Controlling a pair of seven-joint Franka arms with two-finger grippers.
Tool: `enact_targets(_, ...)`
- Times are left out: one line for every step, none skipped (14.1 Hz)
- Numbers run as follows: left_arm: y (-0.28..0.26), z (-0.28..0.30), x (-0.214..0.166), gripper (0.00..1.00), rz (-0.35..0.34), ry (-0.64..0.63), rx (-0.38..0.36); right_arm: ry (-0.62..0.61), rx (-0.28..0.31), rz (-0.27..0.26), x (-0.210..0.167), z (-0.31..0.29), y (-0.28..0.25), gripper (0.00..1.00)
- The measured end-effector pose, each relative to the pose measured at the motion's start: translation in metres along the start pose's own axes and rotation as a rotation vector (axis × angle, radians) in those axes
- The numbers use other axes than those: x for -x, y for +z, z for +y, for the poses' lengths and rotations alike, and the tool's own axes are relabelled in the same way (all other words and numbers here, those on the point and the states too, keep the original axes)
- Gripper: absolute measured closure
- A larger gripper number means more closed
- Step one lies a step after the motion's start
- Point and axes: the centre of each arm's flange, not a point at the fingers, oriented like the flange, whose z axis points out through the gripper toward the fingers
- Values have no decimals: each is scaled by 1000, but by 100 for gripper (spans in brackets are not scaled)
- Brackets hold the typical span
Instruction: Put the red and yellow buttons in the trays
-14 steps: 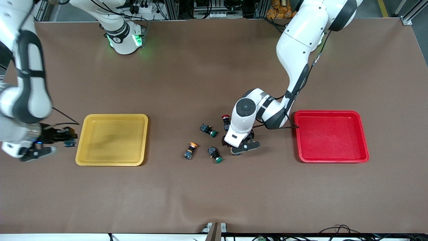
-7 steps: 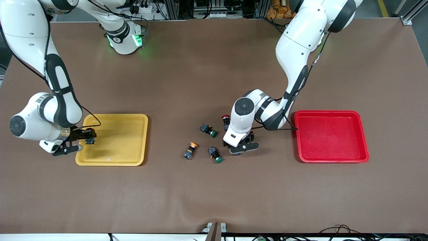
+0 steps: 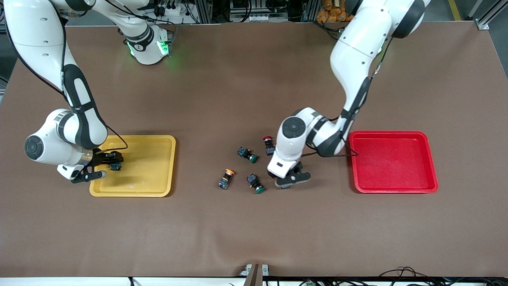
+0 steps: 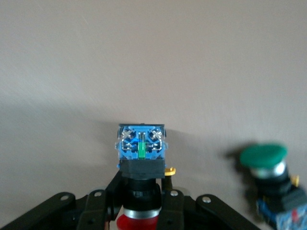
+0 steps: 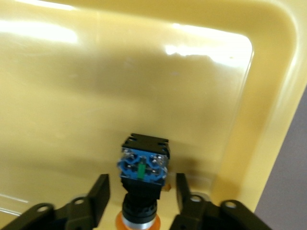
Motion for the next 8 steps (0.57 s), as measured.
enact_targets(-14,-9,-14,67,-3,-18,-21,1,-12,-2,-3,-6,-13,18)
enact_targets(-33,-17,-25,67,-13,-34,-53,10,-29,-7,-7,-14,-31,7)
enact_targets(-56,-23,-34,67,-20,-48,-83,17,-46,-10,-12,-23,-57,0)
enact_targets(-79,-28,-41,67,-27,-54,-111,17,-61,-9,-17,-33,-84,0)
enact_targets(-102,-34,-46,67,-36,-46,-137,12,-71,-5,-24,-47,-113,0)
enact_targets(-124,-43,-52,67,-49,-31,-156,3,-78,2,-31,-63,-140,0)
enact_targets(-145,-56,-60,67,-66,-16,-160,5,-82,14,-38,-83,-162,0)
enact_targets(-162,-74,-70,67,-84,1,-154,24,-79,26,-47,-110,-175,0)
